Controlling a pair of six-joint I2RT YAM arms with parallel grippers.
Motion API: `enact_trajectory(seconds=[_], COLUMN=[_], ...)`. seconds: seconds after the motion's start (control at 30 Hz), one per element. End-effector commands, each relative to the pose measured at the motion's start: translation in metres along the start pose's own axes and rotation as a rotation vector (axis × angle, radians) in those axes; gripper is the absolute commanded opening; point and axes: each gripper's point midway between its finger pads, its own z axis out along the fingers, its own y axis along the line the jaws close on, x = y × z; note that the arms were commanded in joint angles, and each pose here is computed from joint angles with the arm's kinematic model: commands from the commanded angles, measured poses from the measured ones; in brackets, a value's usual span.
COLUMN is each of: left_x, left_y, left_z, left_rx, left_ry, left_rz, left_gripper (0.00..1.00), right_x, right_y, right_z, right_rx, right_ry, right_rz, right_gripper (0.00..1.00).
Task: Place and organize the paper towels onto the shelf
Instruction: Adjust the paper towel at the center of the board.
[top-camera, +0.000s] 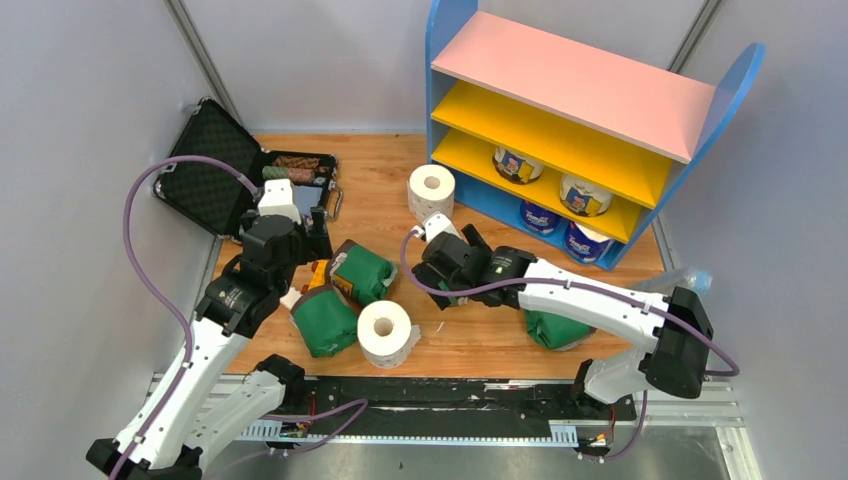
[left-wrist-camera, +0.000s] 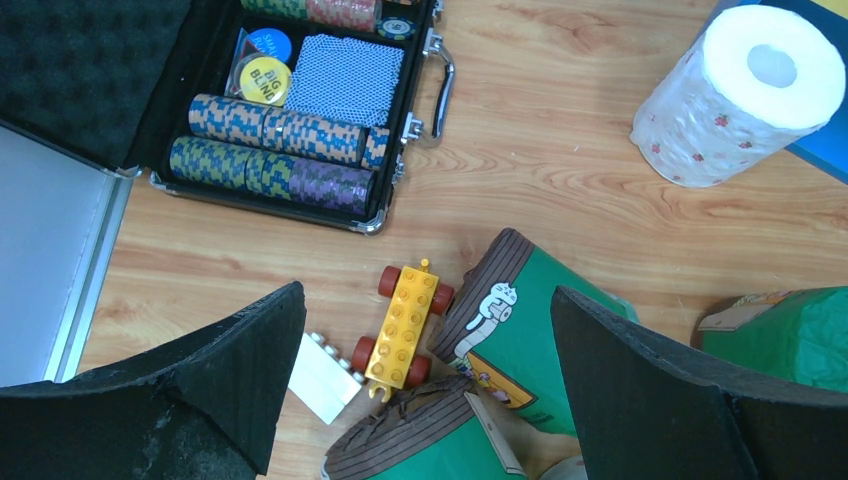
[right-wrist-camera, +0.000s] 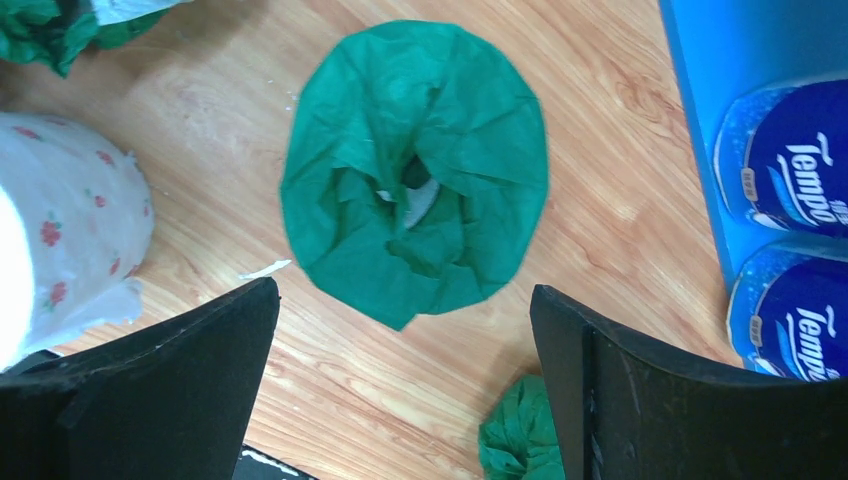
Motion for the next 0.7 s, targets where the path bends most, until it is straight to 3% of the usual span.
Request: enact_trajectory(seconds=[0.0, 0.2, 0.37, 0.57, 0.67], left_x=[-0.006, -0.006, -0.006, -0.006, -0.006], left_y=[0.000, -0.001, -0.001, -0.001, -0.002], left_z=[0.001, 0.001, 0.001, 0.001, 0.002], left_rx=[0.003, 0.007, 0.009, 0.009, 0.009], left_ry=[-0.022, -0.020, -0.020, -0.021, -0.020], left_rz=[0.005, 0.005, 0.004, 0.004, 0.004], left_gripper=[1.00, 1.00, 1.00, 1.00, 1.00], right_x=[-0.001, 0.023, 0.036, 0.057, 0.065], right_y=[0.019, 0.000, -0.050, -0.136, -0.165], right_z=[0.006, 0.029, 0.035, 0.028, 0.024], right_rx=[0.004, 0.172, 0.342, 0.579, 0.655], right_ry=[0.020, 0.114, 0.153, 0.231, 0.252], right_rz=[-0.010, -0.063, -0.020, 0.165, 0.336], right_gripper=[1.00, 1.00, 1.00, 1.00, 1.00])
